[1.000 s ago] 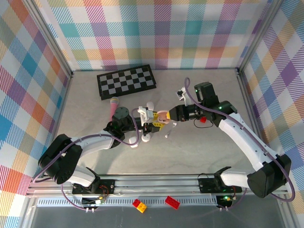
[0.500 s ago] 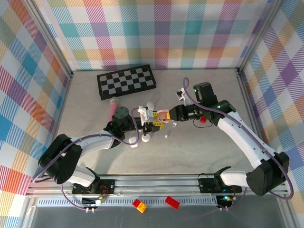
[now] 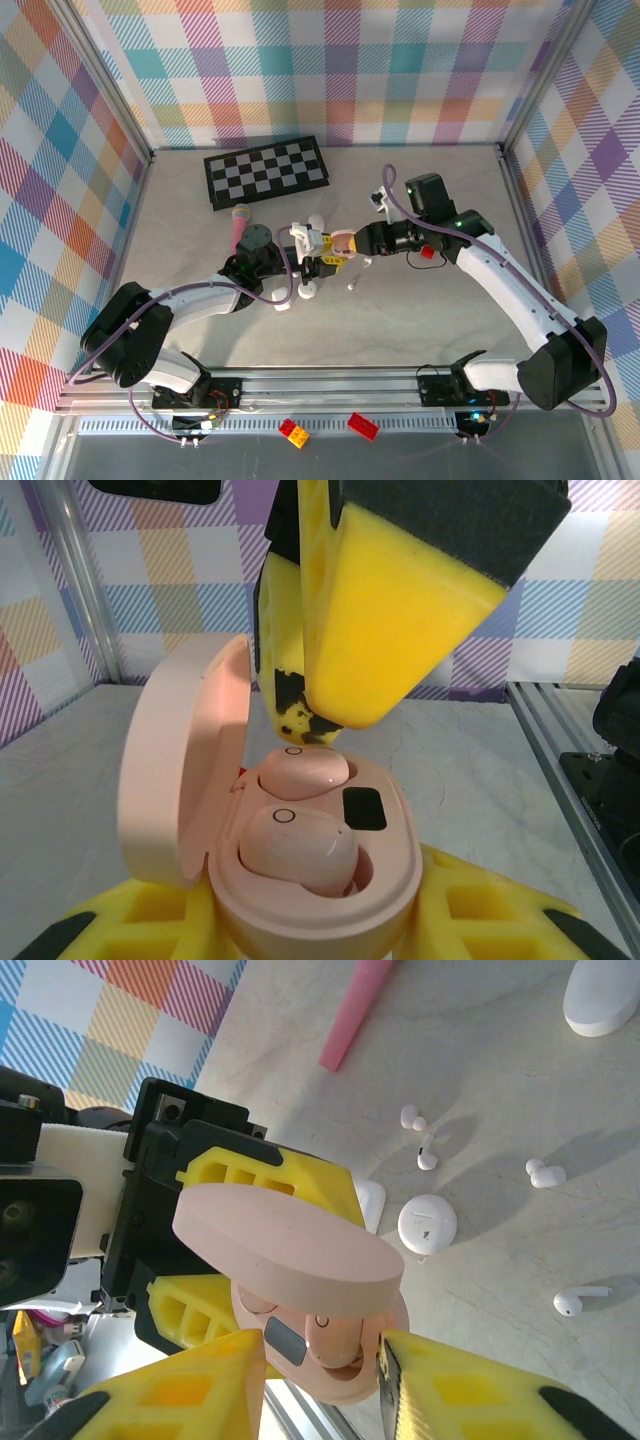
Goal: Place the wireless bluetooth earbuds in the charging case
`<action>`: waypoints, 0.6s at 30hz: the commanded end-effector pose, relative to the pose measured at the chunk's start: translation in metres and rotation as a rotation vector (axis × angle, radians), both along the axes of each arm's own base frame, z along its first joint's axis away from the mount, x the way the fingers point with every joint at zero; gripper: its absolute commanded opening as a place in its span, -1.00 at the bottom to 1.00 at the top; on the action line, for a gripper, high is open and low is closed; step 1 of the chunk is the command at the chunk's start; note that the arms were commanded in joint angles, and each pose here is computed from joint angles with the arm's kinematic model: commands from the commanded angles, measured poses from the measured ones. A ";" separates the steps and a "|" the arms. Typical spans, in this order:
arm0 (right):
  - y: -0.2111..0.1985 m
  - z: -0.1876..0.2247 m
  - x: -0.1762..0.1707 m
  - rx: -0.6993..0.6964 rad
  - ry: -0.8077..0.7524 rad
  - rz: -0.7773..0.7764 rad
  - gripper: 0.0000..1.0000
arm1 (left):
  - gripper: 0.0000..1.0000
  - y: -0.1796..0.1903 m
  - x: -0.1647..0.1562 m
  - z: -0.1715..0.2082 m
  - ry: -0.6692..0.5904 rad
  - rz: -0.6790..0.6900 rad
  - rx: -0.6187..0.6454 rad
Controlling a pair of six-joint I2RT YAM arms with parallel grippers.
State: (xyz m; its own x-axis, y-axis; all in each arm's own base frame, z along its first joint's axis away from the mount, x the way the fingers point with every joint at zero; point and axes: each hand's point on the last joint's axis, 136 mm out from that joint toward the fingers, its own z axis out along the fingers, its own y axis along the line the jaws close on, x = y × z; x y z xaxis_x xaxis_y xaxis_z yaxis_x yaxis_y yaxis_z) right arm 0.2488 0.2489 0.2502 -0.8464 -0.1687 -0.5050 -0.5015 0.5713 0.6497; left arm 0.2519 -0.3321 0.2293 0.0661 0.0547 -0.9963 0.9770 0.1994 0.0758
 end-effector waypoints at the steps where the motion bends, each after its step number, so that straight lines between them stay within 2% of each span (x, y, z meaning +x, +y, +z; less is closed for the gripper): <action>1: 0.000 0.004 0.002 0.015 -0.019 0.000 -0.16 | -0.42 -0.003 -0.005 0.023 -0.066 -0.024 -0.053; 5: -0.002 0.018 -0.003 0.049 -0.082 0.012 -0.04 | -0.42 -0.002 -0.004 0.021 -0.066 -0.014 -0.049; 12: -0.007 0.042 0.006 0.083 -0.192 -0.029 0.29 | -0.42 0.000 -0.008 0.017 -0.076 -0.020 -0.035; 18: 0.011 0.059 0.017 0.146 -0.208 0.035 0.35 | -0.42 0.000 -0.011 0.018 -0.085 -0.035 -0.032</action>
